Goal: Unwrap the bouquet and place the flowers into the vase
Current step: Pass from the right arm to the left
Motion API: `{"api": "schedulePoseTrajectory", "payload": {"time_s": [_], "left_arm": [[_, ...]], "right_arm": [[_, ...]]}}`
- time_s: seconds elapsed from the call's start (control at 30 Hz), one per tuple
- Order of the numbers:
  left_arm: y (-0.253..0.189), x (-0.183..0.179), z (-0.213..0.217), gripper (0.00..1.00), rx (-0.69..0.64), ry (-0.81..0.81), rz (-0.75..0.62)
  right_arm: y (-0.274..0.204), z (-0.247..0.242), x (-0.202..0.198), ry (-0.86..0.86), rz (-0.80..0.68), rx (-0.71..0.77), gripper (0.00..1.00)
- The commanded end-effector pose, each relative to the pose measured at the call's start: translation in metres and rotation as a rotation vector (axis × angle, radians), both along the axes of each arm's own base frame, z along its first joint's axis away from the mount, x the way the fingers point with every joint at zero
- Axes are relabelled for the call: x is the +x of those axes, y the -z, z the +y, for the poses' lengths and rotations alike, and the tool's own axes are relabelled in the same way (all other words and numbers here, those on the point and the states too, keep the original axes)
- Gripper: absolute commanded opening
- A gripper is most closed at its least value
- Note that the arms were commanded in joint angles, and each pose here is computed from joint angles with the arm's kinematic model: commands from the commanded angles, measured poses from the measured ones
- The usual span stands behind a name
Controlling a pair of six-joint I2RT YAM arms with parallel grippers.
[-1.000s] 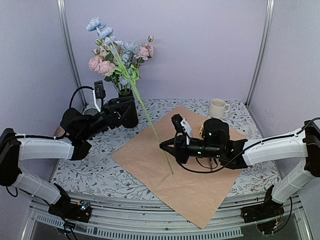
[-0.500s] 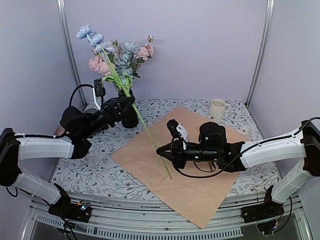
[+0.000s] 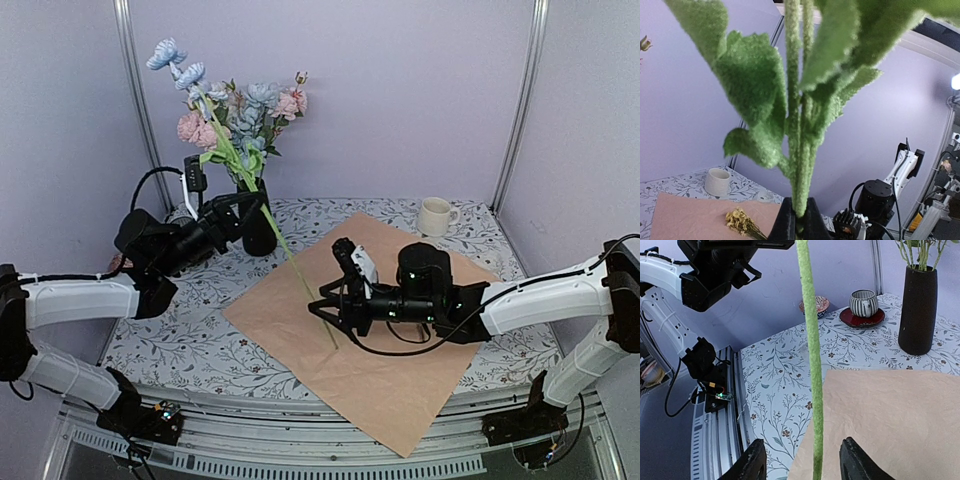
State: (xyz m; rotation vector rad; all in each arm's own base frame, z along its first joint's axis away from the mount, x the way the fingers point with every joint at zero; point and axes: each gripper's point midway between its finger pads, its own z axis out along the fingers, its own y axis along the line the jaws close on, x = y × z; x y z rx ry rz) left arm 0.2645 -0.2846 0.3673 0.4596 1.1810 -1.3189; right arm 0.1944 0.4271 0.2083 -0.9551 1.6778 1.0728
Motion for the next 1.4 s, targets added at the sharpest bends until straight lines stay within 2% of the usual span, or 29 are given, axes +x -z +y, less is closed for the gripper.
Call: {"api": "schedulePoseTrajectory", "payload": {"time_s": [0.0, 0.17, 0.23, 0.27, 0.3, 0.67, 0.93, 1.07, 1.27, 1.37], "left_arm": [[0.0, -0.002, 0.006, 0.0, 0.025, -0.053, -0.021], [0.004, -0.003, 0.012, 0.0, 0.047, -0.086, -0.021], [0.004, -0.003, 0.014, 0.0, 0.055, -0.1, -0.022], [0.006, -0.003, 0.015, 0.0, 0.063, -0.107, -0.019], [0.007, -0.003, 0.016, 0.0, 0.069, -0.114, -0.017], [0.009, -0.001, 0.03, 0.0, 0.106, -0.209, -0.024], [0.001, 0.004, 0.055, 0.0, 0.136, -0.371, -0.061], [-0.007, 0.014, 0.068, 0.0, 0.155, -0.471, -0.063], [-0.007, 0.047, 0.095, 0.0, 0.174, -0.668, 0.045], [-0.009, 0.058, 0.101, 0.0, 0.176, -0.684, 0.081]], "right_arm": [[-0.02, -0.003, 0.004, 0.03, -0.062, 0.017, 0.54], [-0.026, -0.017, 0.011, 0.099, -0.095, 0.019, 0.73], [-0.029, -0.025, 0.014, 0.139, -0.104, 0.029, 0.84], [-0.031, -0.029, 0.016, 0.162, -0.111, 0.035, 0.95], [-0.032, -0.033, 0.018, 0.184, -0.116, 0.037, 1.0], [-0.043, -0.075, 0.049, 0.393, -0.207, -0.006, 0.99], [-0.062, -0.128, 0.093, 0.594, -0.176, 0.024, 0.99], [-0.068, -0.147, 0.108, 0.679, -0.221, -0.001, 0.99], [-0.033, -0.154, 0.114, 0.715, -0.26, -0.068, 0.99], [-0.004, -0.159, 0.114, 0.732, -0.256, -0.085, 0.99]]}}
